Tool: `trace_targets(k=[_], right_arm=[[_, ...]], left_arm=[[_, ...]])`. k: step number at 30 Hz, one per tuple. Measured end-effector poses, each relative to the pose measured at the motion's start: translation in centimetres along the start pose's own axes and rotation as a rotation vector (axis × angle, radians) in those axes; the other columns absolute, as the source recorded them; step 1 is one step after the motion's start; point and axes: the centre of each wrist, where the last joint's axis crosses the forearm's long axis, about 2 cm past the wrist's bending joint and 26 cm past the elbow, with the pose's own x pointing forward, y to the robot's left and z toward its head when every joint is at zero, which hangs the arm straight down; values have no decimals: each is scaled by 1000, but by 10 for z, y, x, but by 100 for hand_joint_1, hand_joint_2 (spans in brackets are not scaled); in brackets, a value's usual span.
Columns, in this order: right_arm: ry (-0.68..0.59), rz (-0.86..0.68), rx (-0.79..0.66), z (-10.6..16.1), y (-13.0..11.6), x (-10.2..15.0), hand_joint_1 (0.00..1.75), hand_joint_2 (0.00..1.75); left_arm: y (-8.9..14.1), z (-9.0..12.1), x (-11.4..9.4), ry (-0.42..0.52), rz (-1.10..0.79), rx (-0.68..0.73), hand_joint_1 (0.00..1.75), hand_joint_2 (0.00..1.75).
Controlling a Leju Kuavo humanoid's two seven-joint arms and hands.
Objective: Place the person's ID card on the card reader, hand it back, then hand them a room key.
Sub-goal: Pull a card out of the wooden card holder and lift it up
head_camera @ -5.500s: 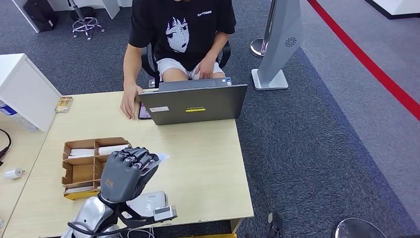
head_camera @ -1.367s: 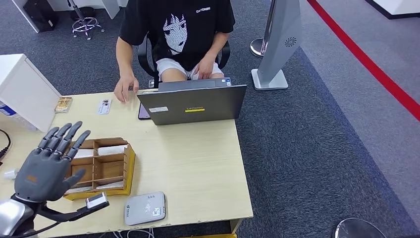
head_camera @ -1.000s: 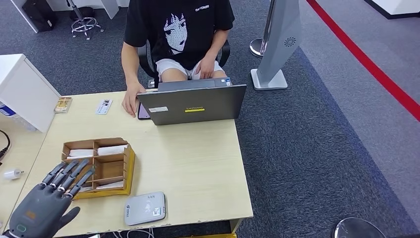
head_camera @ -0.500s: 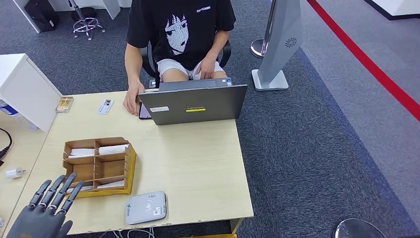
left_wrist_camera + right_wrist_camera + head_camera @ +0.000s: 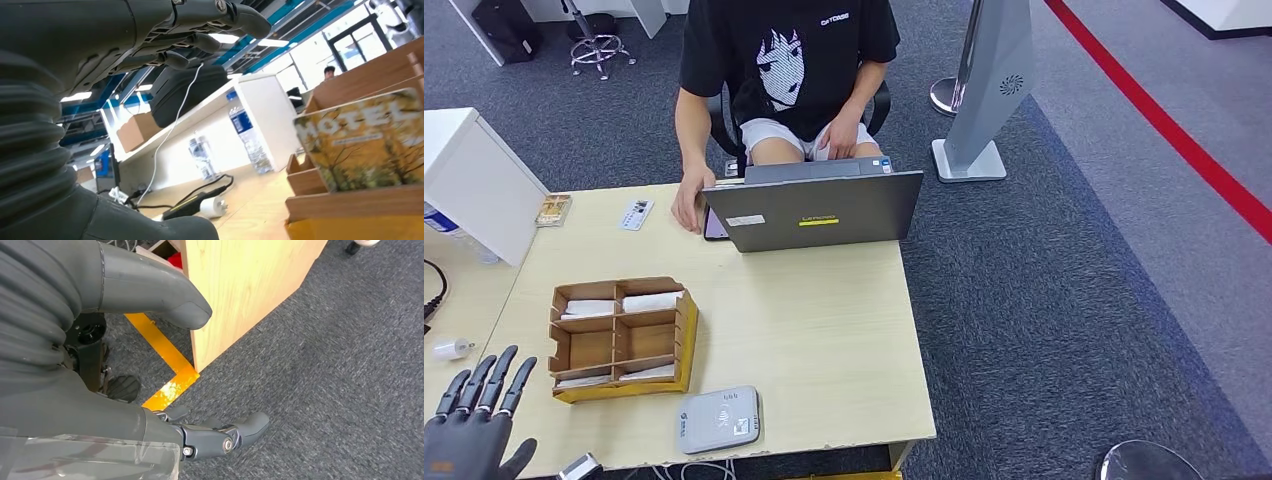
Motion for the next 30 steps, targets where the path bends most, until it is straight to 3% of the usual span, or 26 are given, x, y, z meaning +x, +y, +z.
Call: trace_targets(k=[16,30], right_arm=[[3,40,44,-8,15,6,0,175],[10,42,45,-9,15,7,0,175]], left_arm=[[-24,-25,-23,8,-52,9,0,175],[-30,-37,-23,1,-51,-11,0,175]])
